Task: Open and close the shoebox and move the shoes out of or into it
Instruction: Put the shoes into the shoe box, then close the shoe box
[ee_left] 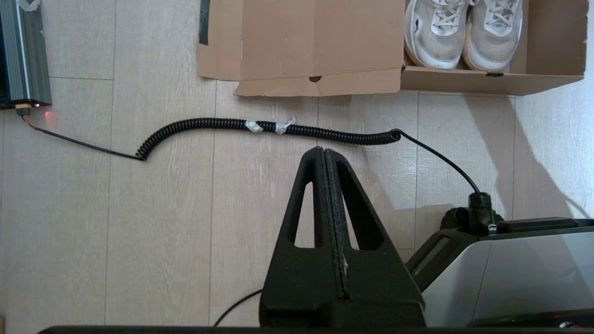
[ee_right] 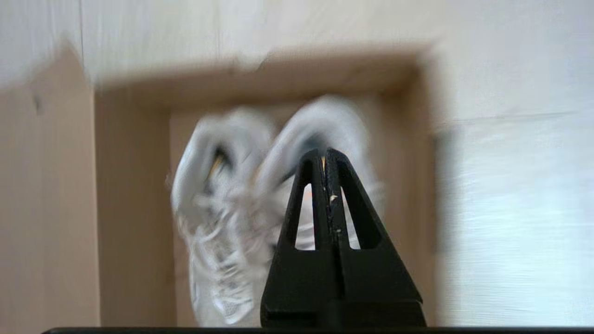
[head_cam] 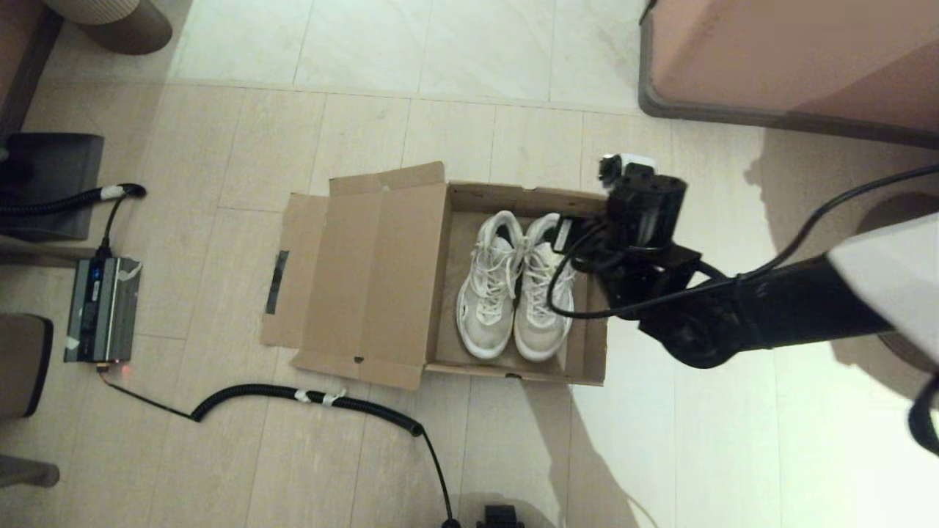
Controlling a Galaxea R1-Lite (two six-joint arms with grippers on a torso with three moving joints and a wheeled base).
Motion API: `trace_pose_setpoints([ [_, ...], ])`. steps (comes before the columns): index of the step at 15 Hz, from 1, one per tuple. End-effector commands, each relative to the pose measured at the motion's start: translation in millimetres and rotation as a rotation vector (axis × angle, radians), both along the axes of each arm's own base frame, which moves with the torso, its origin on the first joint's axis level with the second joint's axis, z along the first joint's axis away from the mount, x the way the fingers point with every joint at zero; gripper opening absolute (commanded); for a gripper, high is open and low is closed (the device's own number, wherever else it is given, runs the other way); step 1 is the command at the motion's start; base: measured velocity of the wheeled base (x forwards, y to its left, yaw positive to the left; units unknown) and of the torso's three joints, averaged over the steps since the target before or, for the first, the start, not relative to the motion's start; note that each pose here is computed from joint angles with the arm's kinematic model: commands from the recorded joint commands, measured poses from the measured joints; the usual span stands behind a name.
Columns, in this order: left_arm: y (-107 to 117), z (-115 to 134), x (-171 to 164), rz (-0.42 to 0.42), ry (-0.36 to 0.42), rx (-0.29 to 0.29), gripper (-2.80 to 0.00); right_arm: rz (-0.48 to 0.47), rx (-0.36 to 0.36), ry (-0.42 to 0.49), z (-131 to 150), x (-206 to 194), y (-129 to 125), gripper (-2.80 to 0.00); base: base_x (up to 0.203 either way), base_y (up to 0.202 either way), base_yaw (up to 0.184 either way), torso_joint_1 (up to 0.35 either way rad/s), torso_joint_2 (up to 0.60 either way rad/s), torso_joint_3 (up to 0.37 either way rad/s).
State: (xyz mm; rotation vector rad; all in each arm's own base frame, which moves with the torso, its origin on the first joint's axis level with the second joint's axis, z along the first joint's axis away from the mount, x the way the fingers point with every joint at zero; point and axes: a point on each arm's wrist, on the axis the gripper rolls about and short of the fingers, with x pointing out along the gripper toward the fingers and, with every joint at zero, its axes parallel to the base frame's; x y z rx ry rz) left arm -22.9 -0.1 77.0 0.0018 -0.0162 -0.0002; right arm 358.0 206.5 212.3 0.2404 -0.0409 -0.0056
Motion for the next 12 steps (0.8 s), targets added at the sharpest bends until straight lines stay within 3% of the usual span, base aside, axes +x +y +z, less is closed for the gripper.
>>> trace_pose_setpoints([
  [1,0.0,-1.2,0.4,0.0,0.005,0.0,-2.8,-0.028,0.063,-0.102,54.6,-43.3,-37.4,-2.8,0.0,0.0,0.0,0.0,0.0,0.0],
  [4,0.0,-1.6,0.6,0.0,0.007,0.001,-2.8,-0.084,0.101,-0.179,87.2,-118.4,-98.5,-2.8,0.0,0.0,0.0,0.0,0.0,0.0],
  [6,0.0,-1.6,0.6,0.0,0.007,0.0,-2.8,-0.155,0.108,-0.215,84.5,-177.8,-145.0,-2.8,0.0,0.0,0.0,0.0,0.0,0.0],
  [9,0.0,-1.6,0.6,0.0,0.007,0.001,-2.8,-0.293,0.089,-0.233,45.3,-262.5,-196.0,-2.8,0.0,0.0,0.0,0.0,0.0,0.0],
  [12,0.0,-1.3,0.5,0.0,0.006,0.0,-2.8,-0.396,0.006,-0.131,-24.2,-309.8,-212.5,-2.8,0.0,0.0,0.0,0.0,0.0,0.0],
])
